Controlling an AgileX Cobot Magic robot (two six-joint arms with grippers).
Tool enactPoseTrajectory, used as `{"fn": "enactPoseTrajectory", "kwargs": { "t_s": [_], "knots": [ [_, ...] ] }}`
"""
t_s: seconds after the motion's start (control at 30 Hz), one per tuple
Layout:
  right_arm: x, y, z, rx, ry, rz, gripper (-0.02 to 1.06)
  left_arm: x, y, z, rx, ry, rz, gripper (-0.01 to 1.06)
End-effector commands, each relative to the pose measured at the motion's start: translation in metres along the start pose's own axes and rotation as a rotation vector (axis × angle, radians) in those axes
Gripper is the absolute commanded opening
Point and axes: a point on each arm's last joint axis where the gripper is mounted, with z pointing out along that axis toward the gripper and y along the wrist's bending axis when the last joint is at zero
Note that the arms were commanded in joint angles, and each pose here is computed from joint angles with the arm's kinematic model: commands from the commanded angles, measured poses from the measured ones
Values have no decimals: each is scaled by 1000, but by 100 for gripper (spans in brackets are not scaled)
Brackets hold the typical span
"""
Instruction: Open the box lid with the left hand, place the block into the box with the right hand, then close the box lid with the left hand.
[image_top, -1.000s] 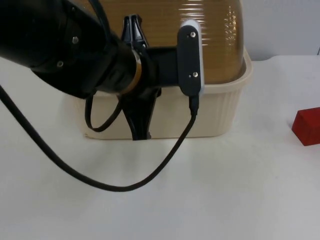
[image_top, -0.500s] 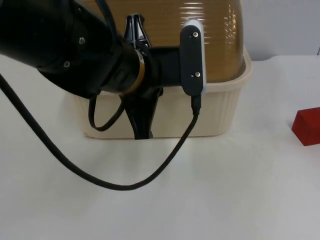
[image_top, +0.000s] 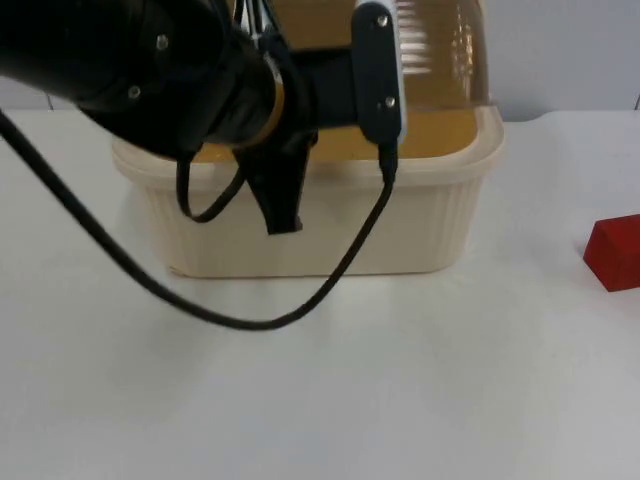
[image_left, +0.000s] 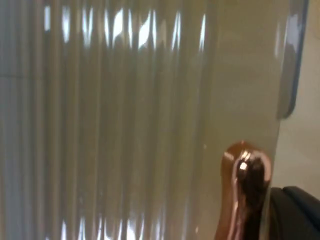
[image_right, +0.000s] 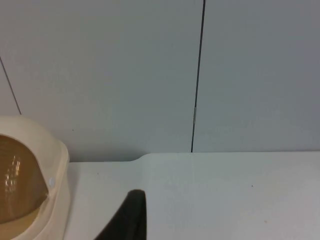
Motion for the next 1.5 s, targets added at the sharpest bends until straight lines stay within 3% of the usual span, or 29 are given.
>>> {"fn": "enactPoseTrajectory", "kwargs": {
  "t_s": [0.0,0.33,0.57,0.63,0.7,0.73,0.83,0.87,0.93,0.97,1.1,1.27,1.37,1.4,1.43,1.47],
  "knots": [
    [-1,-1,-1,11,-9,-15,105,-6,19,-3,-65,-5,-29,0],
    [-2,-1,-1,11,-11,-25,105,1,71,10,-167,-18,-120,0],
    [-2,-1,-1,11,-10,-38,105,4,83,8,-182,-30,-164,0],
    [-1,-1,-1,11,-6,-38,105,-2,82,-1,-156,-33,-286,0],
    [-1,-1,-1,11,-2,-38,105,-6,84,-16,-111,-45,-485,0],
    [-1,-1,-1,11,-2,-38,105,-6,84,-16,-111,-45,-485,0],
    [-1,-1,-1,9,0,-35,105,-9,87,-41,20,-45,-943,0],
    [-1,-1,-1,9,0,-35,105,-9,87,-41,20,-45,-943,0],
    [0,-1,-1,4,2,-29,105,-7,86,-58,120,10,-1158,0],
    [0,-1,-1,4,2,-29,105,-5,87,-73,171,47,-1215,0],
    [0,-1,-1,4,4,-29,105,-2,96,-106,236,42,-1241,0],
    [0,-1,-1,5,13,-29,105,16,130,-158,200,-122,-1357,0],
    [1,0,-1,0,13,-24,105,53,155,-186,65,-161,-1441,0],
    [1,0,-1,-4,13,-18,105,69,164,-195,-11,-156,-1446,0],
    [1,0,-1,-4,13,-18,105,69,164,-195,-11,-156,-1446,0],
    [1,1,-1,-11,14,-12,105,83,170,-203,-81,-144,-1449,0]
  ]
}}
